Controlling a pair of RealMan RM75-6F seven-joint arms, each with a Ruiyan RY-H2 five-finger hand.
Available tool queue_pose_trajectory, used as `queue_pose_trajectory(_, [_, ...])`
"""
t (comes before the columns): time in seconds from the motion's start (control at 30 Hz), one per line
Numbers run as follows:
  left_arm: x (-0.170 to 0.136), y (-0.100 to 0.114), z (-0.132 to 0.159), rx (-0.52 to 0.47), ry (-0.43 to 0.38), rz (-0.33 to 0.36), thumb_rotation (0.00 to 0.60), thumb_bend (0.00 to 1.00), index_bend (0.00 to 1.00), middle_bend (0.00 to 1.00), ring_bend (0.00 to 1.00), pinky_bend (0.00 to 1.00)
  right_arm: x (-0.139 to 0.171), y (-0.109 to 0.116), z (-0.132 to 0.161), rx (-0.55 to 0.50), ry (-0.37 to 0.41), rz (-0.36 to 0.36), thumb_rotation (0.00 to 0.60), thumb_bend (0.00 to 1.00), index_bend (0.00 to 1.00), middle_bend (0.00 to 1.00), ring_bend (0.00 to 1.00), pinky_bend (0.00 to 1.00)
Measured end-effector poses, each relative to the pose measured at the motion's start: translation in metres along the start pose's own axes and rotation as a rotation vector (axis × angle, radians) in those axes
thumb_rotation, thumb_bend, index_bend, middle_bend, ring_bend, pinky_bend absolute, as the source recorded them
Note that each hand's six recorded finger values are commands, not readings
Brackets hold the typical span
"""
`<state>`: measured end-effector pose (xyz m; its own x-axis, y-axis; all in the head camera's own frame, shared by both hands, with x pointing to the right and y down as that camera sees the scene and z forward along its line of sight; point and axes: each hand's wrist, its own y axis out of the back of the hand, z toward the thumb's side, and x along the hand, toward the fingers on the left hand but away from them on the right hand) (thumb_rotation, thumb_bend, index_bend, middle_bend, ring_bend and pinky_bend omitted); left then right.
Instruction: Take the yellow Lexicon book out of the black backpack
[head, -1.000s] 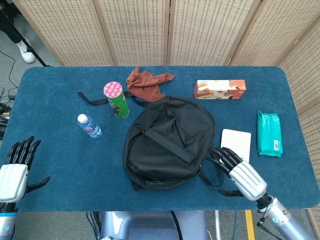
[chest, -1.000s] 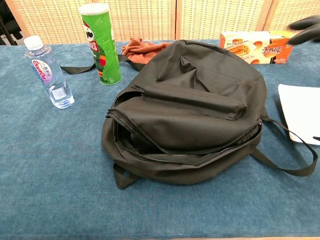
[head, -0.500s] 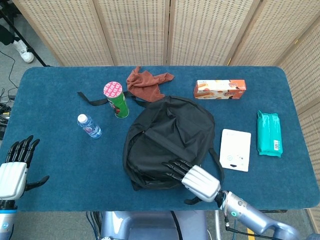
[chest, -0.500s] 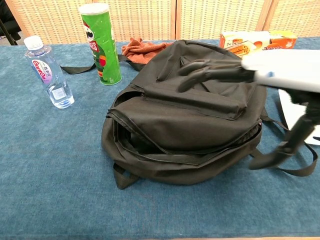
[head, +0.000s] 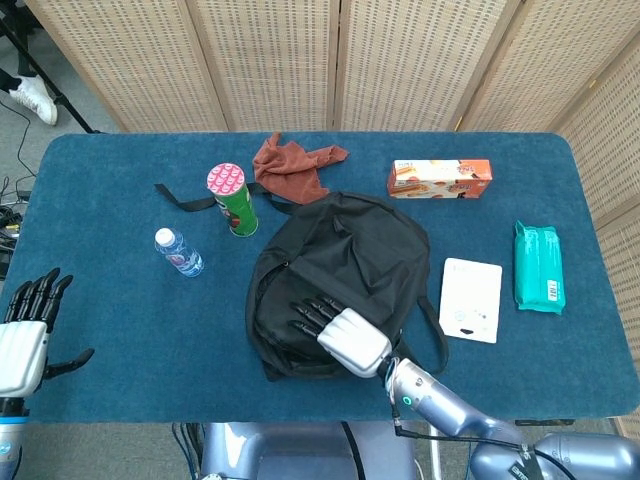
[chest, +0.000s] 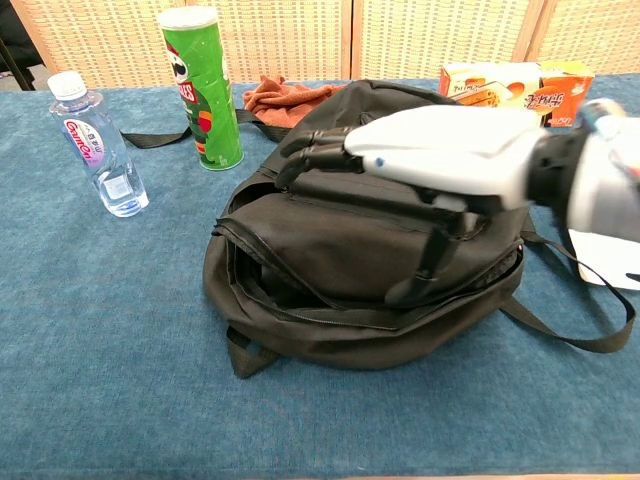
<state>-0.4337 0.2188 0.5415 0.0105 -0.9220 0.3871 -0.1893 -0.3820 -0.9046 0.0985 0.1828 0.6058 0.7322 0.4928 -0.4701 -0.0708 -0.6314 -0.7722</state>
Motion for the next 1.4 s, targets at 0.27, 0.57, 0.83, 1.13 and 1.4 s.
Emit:
queue_pose_trajectory(0.27, [0.001,0.004,-0.003,-0.024,0.01,0.003,0.6,0.0,0.07,0.0,0.0,0.0,-0.023,-0.014,-0.002,0.07,-0.065,0.015,0.6,0.0,0.11,0.04,0.0,0.07])
queue_pose_trajectory(0.57, [0.002,0.006,-0.006,-0.039,0.015,0.0,0.6,0.0,0.07,0.0,0.0,0.0,-0.035,-0.014,-0.012,0.21,-0.091,-0.041,0.6,0.21,0.24,0.35,0.28,0.28])
queue_pose_trajectory(0.83, [0.001,0.004,-0.005,-0.034,0.009,-0.015,0.6,0.0,0.07,0.0,0.0,0.0,-0.038,-0.013,-0.015,0.254,-0.086,-0.116,0.6,0.59,0.45,0.58,0.52,0.49])
queue_pose_trajectory(1.13, [0.001,-0.003,0.003,-0.019,-0.03,-0.041,0.6,0.0,0.07,0.0,0.0,0.0,-0.042,-0.006,-0.022,0.207,-0.081,-0.215,0.6,0.7,0.54,0.61,0.54,0.5])
queue_pose_trajectory(1.4, [0.012,-0.026,0.039,0.044,-0.272,-0.094,0.6,0.0,0.07,0.0,0.0,0.0,-0.051,0.018,-0.028,0.125,-0.125,-0.259,0.6,0.75,0.61,0.63,0.55,0.5])
